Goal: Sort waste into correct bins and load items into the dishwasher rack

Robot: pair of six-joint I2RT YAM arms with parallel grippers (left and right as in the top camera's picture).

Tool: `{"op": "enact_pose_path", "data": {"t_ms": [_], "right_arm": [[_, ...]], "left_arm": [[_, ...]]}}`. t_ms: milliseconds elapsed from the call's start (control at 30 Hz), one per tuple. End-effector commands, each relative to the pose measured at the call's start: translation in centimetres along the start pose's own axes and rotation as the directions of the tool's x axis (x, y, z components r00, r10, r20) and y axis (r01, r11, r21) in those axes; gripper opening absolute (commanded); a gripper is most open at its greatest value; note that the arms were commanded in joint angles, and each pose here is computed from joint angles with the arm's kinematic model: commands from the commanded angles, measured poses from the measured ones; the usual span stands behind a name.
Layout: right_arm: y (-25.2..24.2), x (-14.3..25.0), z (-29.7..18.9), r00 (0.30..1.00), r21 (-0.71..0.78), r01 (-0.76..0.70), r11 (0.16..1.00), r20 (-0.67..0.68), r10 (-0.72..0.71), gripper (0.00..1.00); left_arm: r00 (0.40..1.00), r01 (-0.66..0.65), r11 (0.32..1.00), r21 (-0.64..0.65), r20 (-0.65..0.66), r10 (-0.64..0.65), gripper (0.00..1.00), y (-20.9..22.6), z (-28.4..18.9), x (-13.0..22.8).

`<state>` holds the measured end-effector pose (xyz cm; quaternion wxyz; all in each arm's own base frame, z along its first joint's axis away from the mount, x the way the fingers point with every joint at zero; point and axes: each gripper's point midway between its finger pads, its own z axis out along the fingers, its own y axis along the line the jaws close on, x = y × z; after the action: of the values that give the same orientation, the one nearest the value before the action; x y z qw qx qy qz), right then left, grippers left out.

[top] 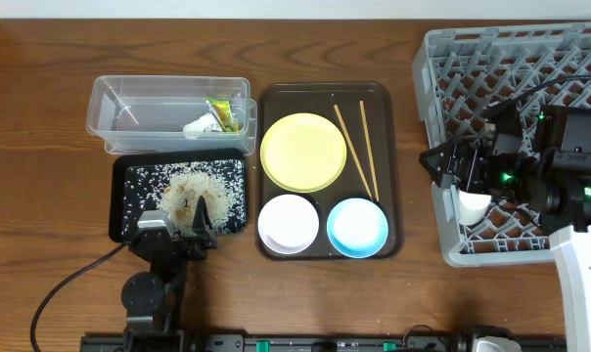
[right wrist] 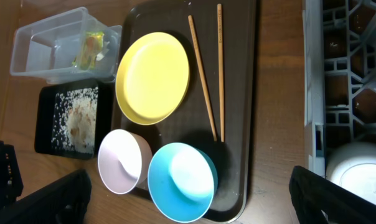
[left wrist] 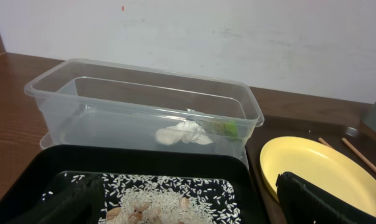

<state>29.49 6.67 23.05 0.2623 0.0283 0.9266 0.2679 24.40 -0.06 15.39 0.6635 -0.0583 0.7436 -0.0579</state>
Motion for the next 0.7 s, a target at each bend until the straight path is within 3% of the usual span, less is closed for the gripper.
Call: {"op": "enact_pose_path", "data": {"t_ms": [0,333,500,567,667], "right_arm": [[0.4,-0.2,-0.1,1.000,-0.009,0.017,1.000,0.004,-0.017,0.98],[0.4,-0.2,-0.1,1.000,-0.009,0.017,1.000,0.004,-0.017,0.99],[1.2,-0.7,-0.2,0.979,-0.052,-0.204,0.977,0.012,0.205,0.99],[1.4,-2.3,-0.3,0.973,-0.073,-0.214,0.974,0.069,0.219,0.99],[2.9,-1.8,0.6,0.991,-0.094,-0.126,0.988,0.042,0.131,0.79]], "left_arm": [[0.999,-0.012,1.000,0.000,-0.036,0.012,0.91,0.2,0.2,1.5],[0.999,-0.012,1.000,0.000,-0.036,0.012,0.91,0.2,0.2,1.5],[0.999,-0.012,1.000,0.000,-0.036,0.012,0.91,0.2,0.2,1.5],[0.999,-0.012,1.000,0.000,-0.036,0.012,0.91,0.2,0.2,1.5],[0.999,-0.012,1.000,0.000,-0.036,0.012,0.91,0.2,0.2,1.5]]}}
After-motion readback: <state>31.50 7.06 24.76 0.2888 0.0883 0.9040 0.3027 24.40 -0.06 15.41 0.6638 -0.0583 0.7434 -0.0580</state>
